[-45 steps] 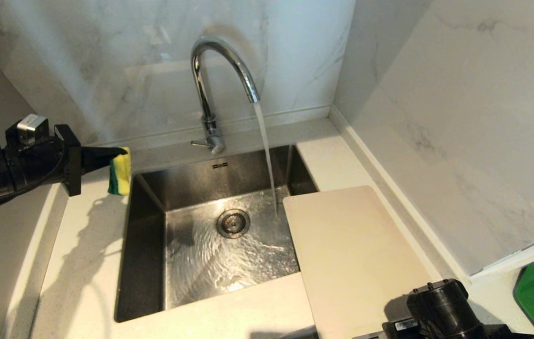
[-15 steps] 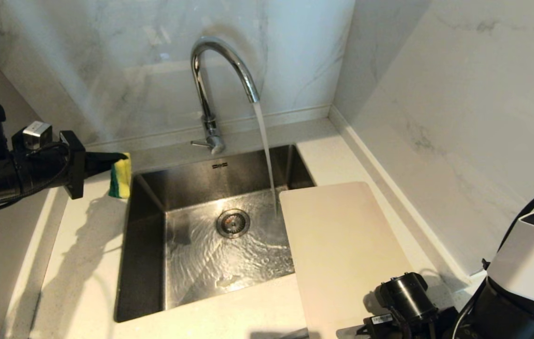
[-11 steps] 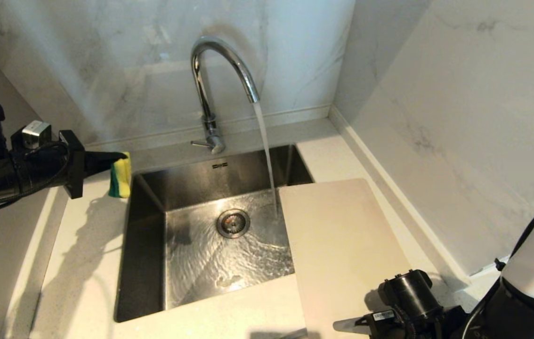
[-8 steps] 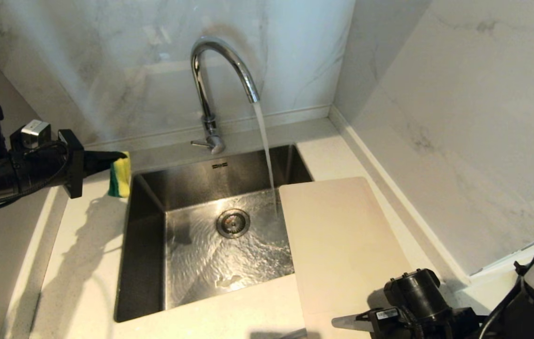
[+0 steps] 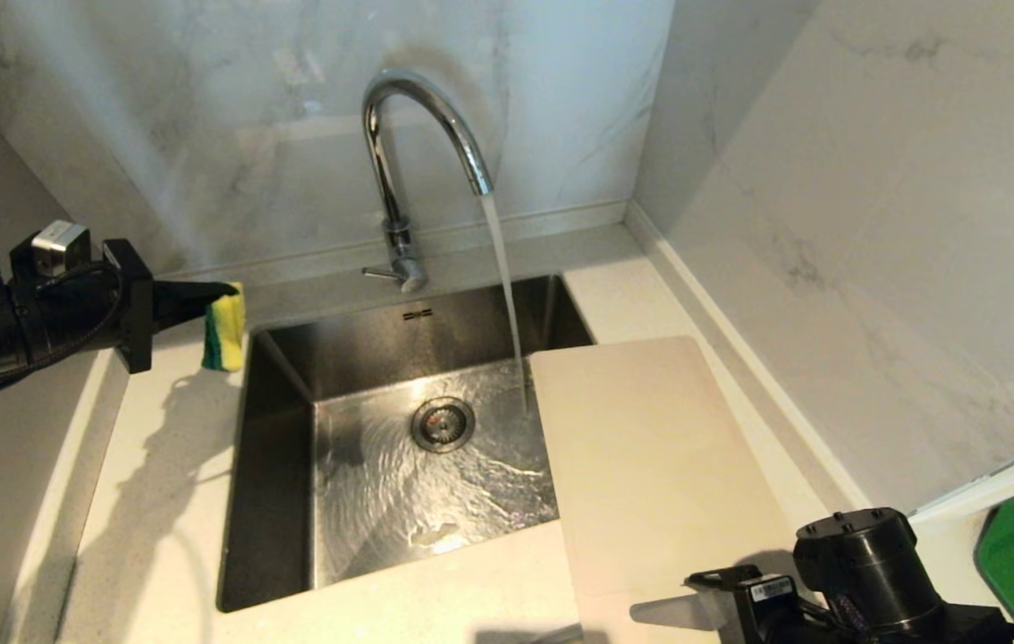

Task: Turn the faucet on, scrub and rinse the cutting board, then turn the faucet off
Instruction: Put down the cleaning cloth

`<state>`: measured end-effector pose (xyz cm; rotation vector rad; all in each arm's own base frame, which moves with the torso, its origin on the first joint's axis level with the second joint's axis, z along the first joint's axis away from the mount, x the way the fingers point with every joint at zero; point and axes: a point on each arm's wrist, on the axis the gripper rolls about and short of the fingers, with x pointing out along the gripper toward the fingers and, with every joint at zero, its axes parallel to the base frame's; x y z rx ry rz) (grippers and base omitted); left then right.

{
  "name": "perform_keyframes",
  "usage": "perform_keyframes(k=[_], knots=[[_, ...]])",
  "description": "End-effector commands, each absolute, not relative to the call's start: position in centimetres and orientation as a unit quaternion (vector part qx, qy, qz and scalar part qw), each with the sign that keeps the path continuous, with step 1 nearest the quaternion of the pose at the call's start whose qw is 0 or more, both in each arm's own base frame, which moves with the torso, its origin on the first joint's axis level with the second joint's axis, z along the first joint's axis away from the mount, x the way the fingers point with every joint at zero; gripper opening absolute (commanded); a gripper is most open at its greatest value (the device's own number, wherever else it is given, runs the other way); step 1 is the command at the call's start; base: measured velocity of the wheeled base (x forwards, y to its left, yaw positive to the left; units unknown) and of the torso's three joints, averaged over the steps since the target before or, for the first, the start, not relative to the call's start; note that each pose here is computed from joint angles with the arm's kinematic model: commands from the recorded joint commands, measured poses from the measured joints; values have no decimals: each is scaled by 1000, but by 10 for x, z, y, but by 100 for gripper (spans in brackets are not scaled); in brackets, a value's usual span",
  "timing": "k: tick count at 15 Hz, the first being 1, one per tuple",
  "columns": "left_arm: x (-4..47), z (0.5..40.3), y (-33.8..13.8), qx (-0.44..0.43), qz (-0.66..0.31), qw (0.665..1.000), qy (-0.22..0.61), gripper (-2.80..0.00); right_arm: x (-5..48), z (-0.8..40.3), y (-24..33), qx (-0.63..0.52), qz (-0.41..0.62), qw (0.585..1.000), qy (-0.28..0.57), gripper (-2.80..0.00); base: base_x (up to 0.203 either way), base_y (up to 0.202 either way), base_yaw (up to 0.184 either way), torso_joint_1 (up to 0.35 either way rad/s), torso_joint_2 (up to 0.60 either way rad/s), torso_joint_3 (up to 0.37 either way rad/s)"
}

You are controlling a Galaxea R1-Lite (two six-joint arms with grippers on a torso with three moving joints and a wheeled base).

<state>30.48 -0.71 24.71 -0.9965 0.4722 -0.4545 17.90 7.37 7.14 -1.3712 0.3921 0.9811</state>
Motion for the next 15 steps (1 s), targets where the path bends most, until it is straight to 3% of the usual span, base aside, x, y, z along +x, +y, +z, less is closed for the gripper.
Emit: perform_keyframes(k=[1, 7, 15], knots=[[303, 249, -8, -470, -217, 826, 221, -280, 174, 90, 73, -604, 422, 666, 120, 0, 0, 0, 0, 0, 0, 0], [305, 241, -16, -467, -223, 822, 237, -280, 198, 147, 84, -559, 387, 733, 16, 0, 0, 0, 0, 0, 0, 0], [307, 233, -21, -467, -223, 818, 251, -280, 250, 273, 101, -408, 286, 860, -114, 0, 0, 0, 0, 0, 0, 0]])
